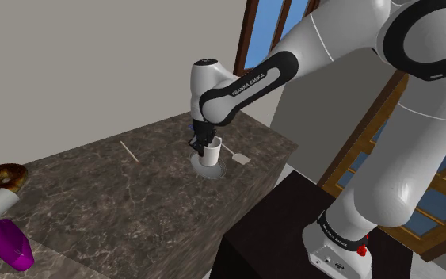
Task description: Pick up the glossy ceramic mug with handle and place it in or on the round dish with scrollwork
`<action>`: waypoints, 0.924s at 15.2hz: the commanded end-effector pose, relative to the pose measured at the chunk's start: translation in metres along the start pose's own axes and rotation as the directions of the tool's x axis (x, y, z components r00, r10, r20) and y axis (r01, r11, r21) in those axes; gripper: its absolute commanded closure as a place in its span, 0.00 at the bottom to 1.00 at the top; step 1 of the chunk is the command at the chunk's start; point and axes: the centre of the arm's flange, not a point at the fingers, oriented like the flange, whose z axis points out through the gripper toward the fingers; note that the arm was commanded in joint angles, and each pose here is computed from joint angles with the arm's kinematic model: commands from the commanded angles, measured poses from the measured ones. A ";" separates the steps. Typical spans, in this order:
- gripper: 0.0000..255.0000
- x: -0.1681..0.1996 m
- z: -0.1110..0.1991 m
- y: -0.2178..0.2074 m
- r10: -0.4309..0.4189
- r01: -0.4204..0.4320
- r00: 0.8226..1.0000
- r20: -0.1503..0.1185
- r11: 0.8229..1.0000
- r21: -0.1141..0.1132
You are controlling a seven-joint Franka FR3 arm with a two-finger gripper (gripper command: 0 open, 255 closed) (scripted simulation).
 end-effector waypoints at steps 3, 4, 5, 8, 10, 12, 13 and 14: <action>1.00 0.000 0.001 0.000 0.000 0.000 1.000 -0.001 1.000 0.000; 1.00 0.000 0.001 0.000 0.000 0.000 1.000 -0.001 1.000 0.000; 1.00 0.000 0.001 0.000 0.000 0.000 1.000 -0.001 1.000 0.000; 0.00 0.000 0.001 0.000 0.000 0.000 1.000 -0.001 1.000 0.000; 0.00 0.000 0.001 0.000 0.000 0.000 1.000 -0.001 1.000 0.000; 0.00 0.000 -0.013 0.000 0.000 0.000 1.000 -0.001 1.000 0.000; 0.00 0.000 -0.026 0.000 0.000 0.000 1.000 -0.001 1.000 0.000; 0.00 0.000 -0.039 0.000 0.000 0.000 1.000 -0.001 1.000 0.000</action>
